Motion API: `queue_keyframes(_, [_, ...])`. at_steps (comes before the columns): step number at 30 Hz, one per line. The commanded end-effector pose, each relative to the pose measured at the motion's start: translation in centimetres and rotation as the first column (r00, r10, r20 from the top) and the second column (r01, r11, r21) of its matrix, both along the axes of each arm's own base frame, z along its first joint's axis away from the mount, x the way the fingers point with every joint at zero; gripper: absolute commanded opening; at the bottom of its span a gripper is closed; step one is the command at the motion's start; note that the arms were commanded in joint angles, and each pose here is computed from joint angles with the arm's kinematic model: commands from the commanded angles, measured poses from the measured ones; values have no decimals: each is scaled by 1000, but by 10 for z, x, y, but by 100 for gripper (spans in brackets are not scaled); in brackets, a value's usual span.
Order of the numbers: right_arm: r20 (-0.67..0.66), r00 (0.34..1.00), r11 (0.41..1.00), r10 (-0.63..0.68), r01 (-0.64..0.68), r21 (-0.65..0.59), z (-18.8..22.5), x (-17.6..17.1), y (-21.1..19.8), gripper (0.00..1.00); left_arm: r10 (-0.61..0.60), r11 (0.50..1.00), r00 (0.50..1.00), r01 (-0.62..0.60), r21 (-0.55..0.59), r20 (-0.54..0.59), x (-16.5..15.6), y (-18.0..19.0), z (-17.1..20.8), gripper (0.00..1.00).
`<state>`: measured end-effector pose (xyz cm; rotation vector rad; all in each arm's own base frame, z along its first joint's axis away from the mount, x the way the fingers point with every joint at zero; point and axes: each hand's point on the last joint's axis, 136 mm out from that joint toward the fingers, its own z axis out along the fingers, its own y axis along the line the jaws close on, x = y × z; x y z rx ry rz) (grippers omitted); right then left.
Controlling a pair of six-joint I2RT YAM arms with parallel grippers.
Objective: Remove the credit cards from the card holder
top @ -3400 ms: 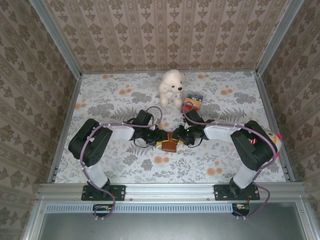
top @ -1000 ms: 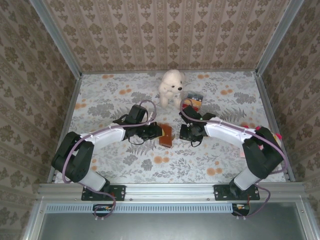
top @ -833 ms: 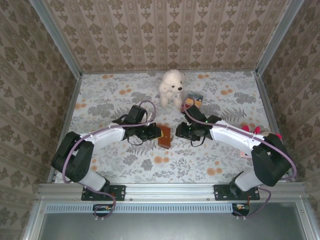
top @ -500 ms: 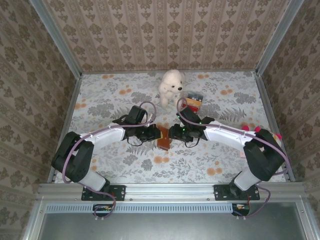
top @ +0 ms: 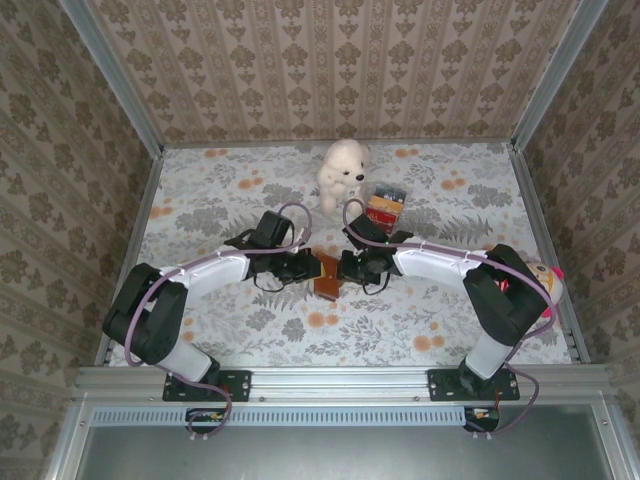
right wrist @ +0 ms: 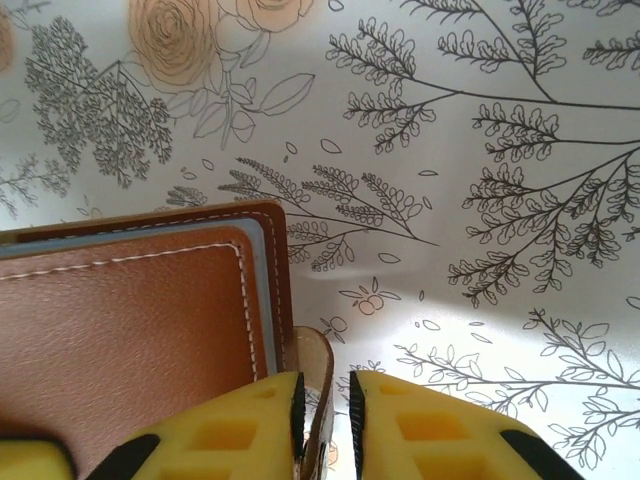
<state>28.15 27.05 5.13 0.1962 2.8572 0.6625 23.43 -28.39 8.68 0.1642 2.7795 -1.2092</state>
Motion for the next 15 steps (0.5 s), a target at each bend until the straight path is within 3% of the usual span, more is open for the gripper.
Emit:
queue_keyframes(1, [0,1000,1000,1,-1,-16,2,-1,-1,15,-10,1000,999,11,-25,43,9,-3,14,5])
queue_keyframes(8, [55,998,999,-3,6,-50,25,-8,-19,7,34,998,998,-36,41,58,18,10,5,47])
queue_keyframes(15, [106,994,998,30,-23,-64,62,-17,-32,8,79,988,992,-91,128,95,30,35,3,69])
